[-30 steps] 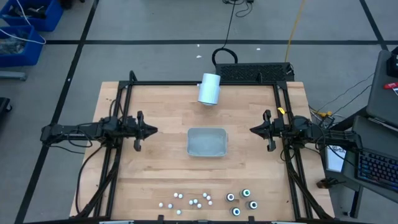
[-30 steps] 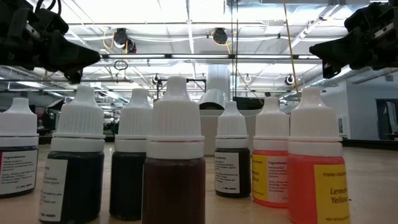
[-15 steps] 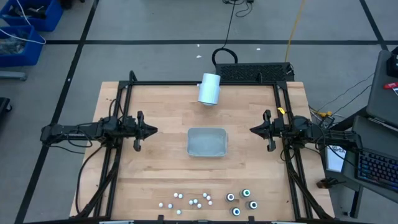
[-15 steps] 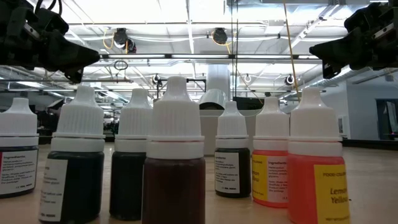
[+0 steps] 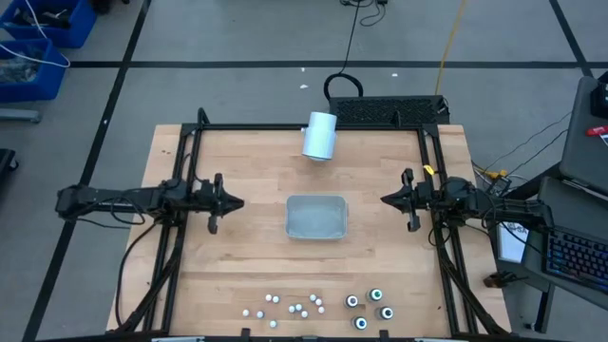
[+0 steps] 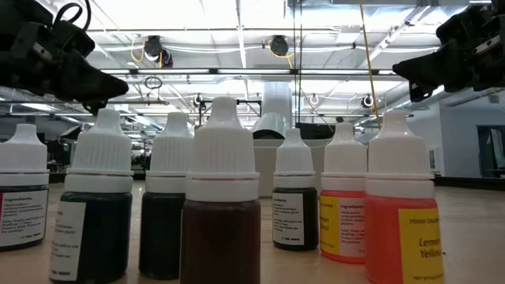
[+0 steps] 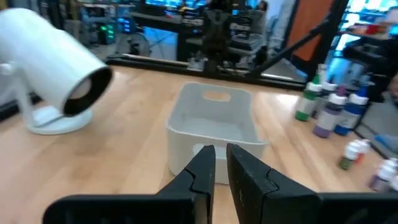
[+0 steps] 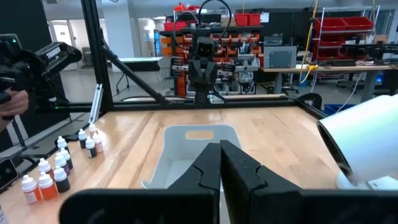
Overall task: Pick & Place food coloring
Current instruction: Put the large black food coloring bottle into the gray bin
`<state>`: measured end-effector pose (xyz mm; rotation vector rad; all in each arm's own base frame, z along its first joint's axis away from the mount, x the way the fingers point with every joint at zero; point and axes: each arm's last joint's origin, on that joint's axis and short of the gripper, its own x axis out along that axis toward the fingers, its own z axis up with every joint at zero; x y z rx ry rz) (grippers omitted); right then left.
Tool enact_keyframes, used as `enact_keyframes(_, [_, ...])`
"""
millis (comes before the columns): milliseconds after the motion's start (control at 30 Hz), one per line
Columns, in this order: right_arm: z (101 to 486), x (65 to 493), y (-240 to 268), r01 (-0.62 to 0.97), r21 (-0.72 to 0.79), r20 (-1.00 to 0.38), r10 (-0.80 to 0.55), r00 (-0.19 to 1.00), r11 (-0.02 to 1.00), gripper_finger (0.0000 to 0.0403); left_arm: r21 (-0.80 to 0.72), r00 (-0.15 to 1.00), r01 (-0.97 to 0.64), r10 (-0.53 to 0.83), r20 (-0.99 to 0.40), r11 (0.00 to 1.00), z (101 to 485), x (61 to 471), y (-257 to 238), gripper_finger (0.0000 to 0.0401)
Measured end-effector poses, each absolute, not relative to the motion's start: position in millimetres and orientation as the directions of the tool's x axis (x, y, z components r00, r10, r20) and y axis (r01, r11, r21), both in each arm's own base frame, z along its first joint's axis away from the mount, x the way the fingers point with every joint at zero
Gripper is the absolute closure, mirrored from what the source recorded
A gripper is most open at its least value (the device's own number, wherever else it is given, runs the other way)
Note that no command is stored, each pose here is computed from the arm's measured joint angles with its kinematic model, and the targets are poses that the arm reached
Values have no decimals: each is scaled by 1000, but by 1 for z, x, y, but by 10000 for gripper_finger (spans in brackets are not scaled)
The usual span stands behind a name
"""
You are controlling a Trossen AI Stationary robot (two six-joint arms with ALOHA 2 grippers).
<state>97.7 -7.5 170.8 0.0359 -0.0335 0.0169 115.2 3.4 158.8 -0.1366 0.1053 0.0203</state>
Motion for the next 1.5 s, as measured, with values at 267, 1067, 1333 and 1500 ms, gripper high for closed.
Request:
enact_keyframes(267, [170,98,-8,-16,4,28,16,999,1000,403,-187,975,-181,151,-164,965,153,120,8,357])
enact_keyframes(1067, [170,98,-8,-17,34,27,16,1000,999,403,-146,920,-367,335,-203,919,148,125,13,389])
enact_keyframes(1333, [172,98,-8,-18,31,43,17,999,999,403,-215,903,-407,357,-238,888,158,130,12,396])
enact_keyframes(1500, [174,98,-7,-19,28,69,17,997,999,403,-149,895,-419,380,-231,896,176,148,10,397])
